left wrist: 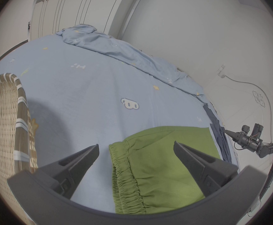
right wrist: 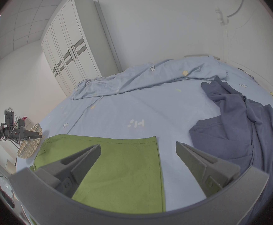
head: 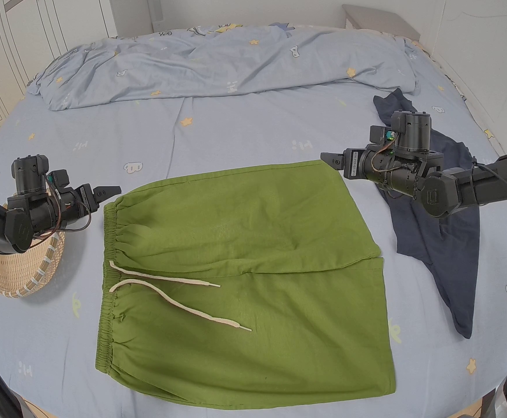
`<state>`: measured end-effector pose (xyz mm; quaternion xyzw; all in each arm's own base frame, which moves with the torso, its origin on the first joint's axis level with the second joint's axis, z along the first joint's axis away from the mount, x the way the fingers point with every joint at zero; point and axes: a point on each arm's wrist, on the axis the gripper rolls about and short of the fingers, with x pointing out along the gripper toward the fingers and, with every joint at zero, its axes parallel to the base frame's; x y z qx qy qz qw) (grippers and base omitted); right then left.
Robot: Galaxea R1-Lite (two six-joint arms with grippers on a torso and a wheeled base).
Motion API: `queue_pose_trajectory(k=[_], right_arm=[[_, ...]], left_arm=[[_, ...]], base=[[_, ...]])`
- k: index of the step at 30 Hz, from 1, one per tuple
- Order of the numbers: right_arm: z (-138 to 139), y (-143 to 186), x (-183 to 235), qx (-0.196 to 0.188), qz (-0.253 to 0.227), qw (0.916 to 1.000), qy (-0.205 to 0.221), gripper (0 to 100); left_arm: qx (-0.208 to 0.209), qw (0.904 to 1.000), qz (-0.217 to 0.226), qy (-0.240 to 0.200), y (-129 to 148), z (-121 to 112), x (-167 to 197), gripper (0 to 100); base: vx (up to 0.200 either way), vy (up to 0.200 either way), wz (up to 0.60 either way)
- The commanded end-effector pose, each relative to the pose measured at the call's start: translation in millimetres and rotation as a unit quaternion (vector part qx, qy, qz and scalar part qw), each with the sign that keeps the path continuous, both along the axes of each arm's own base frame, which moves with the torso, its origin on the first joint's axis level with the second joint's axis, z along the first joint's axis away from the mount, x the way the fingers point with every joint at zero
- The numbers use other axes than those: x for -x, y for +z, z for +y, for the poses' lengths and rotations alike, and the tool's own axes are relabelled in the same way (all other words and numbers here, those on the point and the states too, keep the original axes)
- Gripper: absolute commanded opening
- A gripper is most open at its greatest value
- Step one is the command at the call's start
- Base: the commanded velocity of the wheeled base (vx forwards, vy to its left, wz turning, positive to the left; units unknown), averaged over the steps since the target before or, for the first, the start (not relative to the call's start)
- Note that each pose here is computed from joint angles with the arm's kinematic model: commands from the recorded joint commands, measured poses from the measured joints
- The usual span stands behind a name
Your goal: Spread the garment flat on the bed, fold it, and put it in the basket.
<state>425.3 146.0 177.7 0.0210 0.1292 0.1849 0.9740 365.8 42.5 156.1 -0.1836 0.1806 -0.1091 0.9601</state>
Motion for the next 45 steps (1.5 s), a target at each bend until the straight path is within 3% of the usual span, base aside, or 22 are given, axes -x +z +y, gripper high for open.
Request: queue_pose_trajectory(k=[1,5,8,9,11,14,16,19,22,23,26,28,33,38,45], right_arm=[[-6.1,13.8,5.8,-0.006,-0.009,0.9999,-0.006,100],[-14.8,29.6,25.0,-0.013,-0.006,0.9994,-0.030,100],[-16.0,29.4,28.4,-0.017,-0.002,0.9993,-0.034,100],[-25.6,26.4,57.6,-0.053,0.037,0.9968,-0.047,100],[-32.1,22.0,80.0,-0.072,0.065,0.9939,-0.052,100],[-38.6,6.4,111.9,-0.078,0.110,0.9900,-0.040,100],[-45.1,-9.0,136.1,-0.074,0.138,0.9873,-0.027,100],[-52.2,-20.5,157.8,-0.077,0.143,0.9866,-0.023,100],[-56.5,-25.3,171.1,-0.080,0.142,0.9865,-0.018,100],[-60.2,-27.0,183.1,-0.082,0.142,0.9864,-0.010,100],[-62.4,-27.5,191.6,-0.084,0.145,0.9859,-0.002,100],[-65.7,-30.5,197.7,-0.085,0.151,0.9848,0.001,100],[-66.7,-34.3,198.4,-0.084,0.158,0.9838,-0.002,100],[-67.2,-33.6,198.7,-0.084,0.157,0.9840,-0.003,100],[-66.4,-36.8,200.7,-0.083,0.163,0.9831,-0.001,100]], left_arm=[[-0.007,0.9999,-0.012,0.007,10.0,-7.5,5.8,100],[-0.015,0.9988,-0.038,0.026,42.0,-20.2,44.7,100],[-0.015,0.9989,-0.038,0.025,44.5,-21.3,51.4,100],[-0.012,0.9996,-0.009,0.024,48.2,-24.6,88.4,100],[-0.006,0.9993,0.029,0.023,41.9,-24.5,102.8,100],[0.031,0.9948,0.095,0.016,27.7,-25.1,122.7,100],[0.091,0.9861,0.139,0.004,20.0,-28.0,144.8,100],[0.142,0.9735,0.179,-0.017,3.0,-28.1,168.7,100],[0.159,0.9666,0.200,-0.017,-10.7,-24.4,183.4,100],[0.172,0.9584,0.227,-0.017,-26.3,-22.9,195.1,100],[0.172,0.9543,0.244,-0.016,-39.6,-22.1,203.0,100],[0.150,0.9505,0.271,-0.017,-65.4,-16.3,205.8,100],[0.118,0.9506,0.286,-0.024,-90.6,-6.3,204.8,100],[0.118,0.9507,0.285,-0.034,-91.9,-6.3,204.7,100],[0.136,0.9449,0.287,-0.081,-93.1,-14.1,200.9,100]], base=[[0.000,0.000,0.00],[0.000,0.000,0.00],[0.000,0.000,0.00],[0.000,0.000,0.00],[0.000,0.000,0.00],[0.000,0.000,0.00],[0.000,0.000,0.00],[0.000,0.000,0.00],[0.000,0.000,0.00],[0.000,0.000,0.00],[0.000,0.000,0.00],[0.000,0.000,0.00],[0.000,0.000,0.00],[0.000,0.000,0.00],[0.000,0.000,0.00]])
